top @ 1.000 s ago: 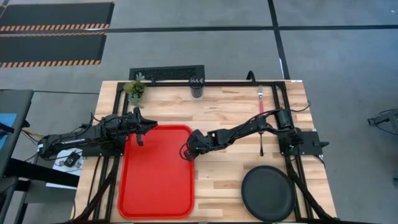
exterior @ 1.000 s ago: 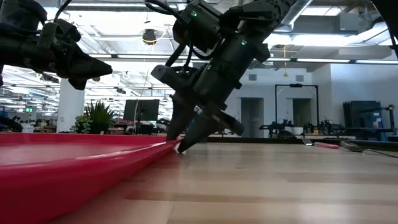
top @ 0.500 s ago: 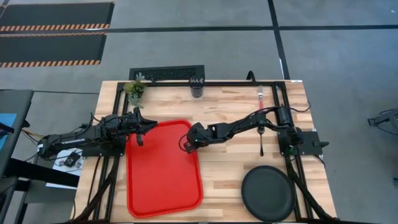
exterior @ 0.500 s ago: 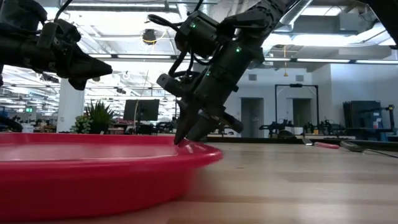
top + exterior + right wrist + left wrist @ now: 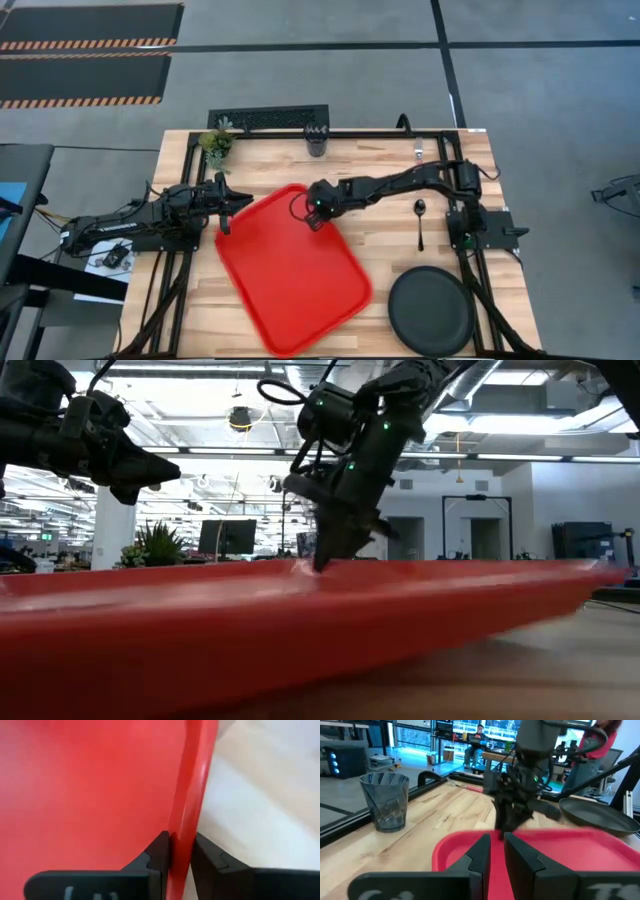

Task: Pick and place plate/cup/fork/spoon on tray
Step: Prepare the red serving tray for the center of the table

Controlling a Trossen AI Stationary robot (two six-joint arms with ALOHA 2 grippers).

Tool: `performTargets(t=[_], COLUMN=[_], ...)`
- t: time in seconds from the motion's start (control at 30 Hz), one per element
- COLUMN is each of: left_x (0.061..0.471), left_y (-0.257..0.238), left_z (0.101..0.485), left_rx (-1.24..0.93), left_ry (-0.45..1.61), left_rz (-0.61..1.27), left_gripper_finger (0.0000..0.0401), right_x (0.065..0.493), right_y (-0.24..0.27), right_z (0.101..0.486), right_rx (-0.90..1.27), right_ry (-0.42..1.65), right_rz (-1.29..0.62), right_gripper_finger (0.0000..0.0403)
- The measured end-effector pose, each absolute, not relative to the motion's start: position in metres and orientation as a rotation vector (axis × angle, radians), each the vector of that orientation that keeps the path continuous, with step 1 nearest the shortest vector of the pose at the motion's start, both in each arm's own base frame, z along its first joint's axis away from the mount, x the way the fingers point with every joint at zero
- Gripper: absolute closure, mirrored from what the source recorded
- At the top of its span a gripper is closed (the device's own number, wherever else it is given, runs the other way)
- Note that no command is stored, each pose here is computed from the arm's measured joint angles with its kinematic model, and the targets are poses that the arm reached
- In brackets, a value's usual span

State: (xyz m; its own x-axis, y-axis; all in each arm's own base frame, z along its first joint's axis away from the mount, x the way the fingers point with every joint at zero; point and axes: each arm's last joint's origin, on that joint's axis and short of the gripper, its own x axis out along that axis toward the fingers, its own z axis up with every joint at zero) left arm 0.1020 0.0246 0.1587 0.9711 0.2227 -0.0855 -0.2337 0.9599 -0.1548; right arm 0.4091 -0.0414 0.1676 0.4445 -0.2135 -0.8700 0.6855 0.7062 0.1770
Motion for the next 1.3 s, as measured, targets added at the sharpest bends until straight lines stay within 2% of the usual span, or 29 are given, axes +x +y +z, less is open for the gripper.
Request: performTargets(t=[0.23, 0.53, 0.9, 1.3], left_x=[0.102, 0.102, 0.102, 0.103], left_y=[0.025, 0.025, 0.025, 0.025], left_z=[0.159, 0.159, 0.159, 0.158], left_rx=[-0.165, -0.154, -0.161, -0.155], left_ry=[0.068, 0.069, 0.068, 0.079], left_rz=[0.232, 0.233, 0.234, 0.236], left_gripper_finger=[0.0358, 0.0358, 0.0358, 0.0358], right_x=[0.415, 0.423, 0.426, 0.459], right_y=[-0.070, -0.094, -0.110, -0.116], right_z=[0.200, 0.219, 0.218, 0.190], right_rx=[0.398, 0.146, -0.125, -0.231], right_ry=[0.996, 0.954, 0.943, 0.938], right_rz=[-0.550, -0.397, -0.240, -0.165], right_gripper_finger=[0.0323, 0.0322, 0.0322, 0.0322])
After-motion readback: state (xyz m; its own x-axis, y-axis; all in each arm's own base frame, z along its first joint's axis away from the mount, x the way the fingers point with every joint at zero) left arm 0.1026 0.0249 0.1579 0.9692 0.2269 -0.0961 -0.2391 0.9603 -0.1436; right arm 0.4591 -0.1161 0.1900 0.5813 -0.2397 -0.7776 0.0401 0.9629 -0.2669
